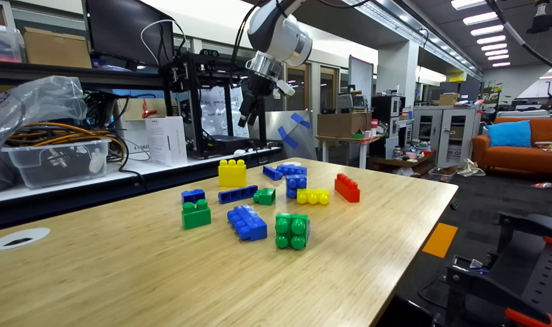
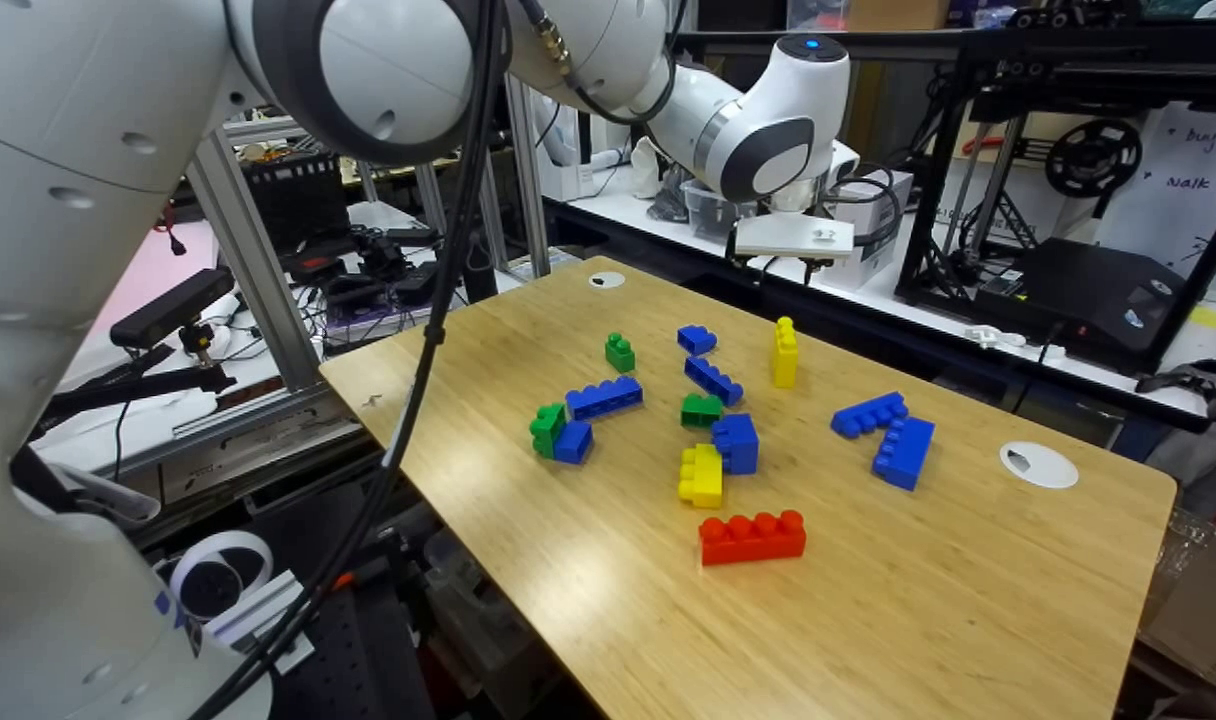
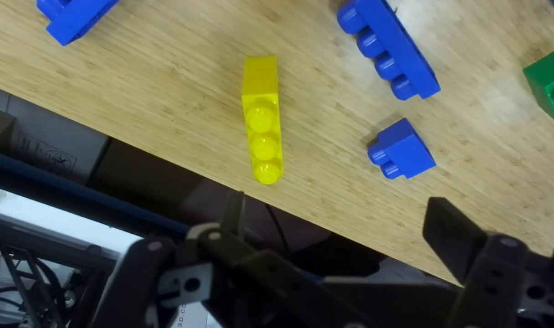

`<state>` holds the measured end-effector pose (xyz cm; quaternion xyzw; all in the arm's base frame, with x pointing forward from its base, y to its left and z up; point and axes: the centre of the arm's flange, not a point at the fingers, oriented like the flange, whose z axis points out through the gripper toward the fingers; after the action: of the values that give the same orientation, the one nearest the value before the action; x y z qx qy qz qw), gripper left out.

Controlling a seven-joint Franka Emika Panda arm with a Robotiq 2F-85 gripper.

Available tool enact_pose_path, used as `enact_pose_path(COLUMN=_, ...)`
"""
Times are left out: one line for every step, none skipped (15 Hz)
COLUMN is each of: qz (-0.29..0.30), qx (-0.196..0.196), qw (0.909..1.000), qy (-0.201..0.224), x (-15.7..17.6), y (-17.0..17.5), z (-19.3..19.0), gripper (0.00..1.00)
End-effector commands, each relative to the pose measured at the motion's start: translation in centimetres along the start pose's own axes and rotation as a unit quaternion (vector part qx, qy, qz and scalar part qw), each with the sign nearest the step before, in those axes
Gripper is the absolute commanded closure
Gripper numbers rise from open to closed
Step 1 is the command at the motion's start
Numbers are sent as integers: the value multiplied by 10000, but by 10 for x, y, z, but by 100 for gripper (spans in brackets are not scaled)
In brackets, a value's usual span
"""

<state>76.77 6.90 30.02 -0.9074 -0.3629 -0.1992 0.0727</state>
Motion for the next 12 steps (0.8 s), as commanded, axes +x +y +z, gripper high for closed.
enact_pose_path(qz=-55, qx=118, qw=9999, qy=-10, x=-4, y=13, z=14, gripper=0)
enact_pose_path(qz=-71, qx=153, qw=9999, qy=-11, x=-8, y=16, z=20, gripper=0)
enact_pose_path(qz=-75, qx=162, qw=9998, qy=10, x=-13, y=21, z=27, gripper=0)
enact_pose_path(qz=-31, qx=149, qw=9999, qy=2, x=-17, y=26, z=36, gripper=0)
enact_pose_path(qz=-5, qx=176, qw=9998, qy=-11, x=-21, y=32, z=42, gripper=0)
enact_pose_path(qz=-3, qx=183, qw=9998, qy=-1, x=-24, y=37, z=50, gripper=0)
enact_pose_path(qz=-26, qx=180, qw=9998, qy=25, x=-26, y=42, z=56, gripper=0)
enact_pose_path(qz=-39, qx=182, qw=9998, qy=38, x=-27, y=45, z=63, gripper=0)
enact_pose_path(qz=-97, qx=197, qw=9997, qy=60, x=-26, y=49, z=69, gripper=0)
enact_pose_path(qz=-150, qx=239, qw=9996, qy=81, x=-26, y=52, z=76, gripper=0)
enact_pose_path(qz=-185, qx=278, qw=9994, qy=95, x=-24, y=53, z=82, gripper=0)
enact_pose_path(qz=-228, qx=318, qw=9992, qy=121, x=-23, y=55, z=89, gripper=0)
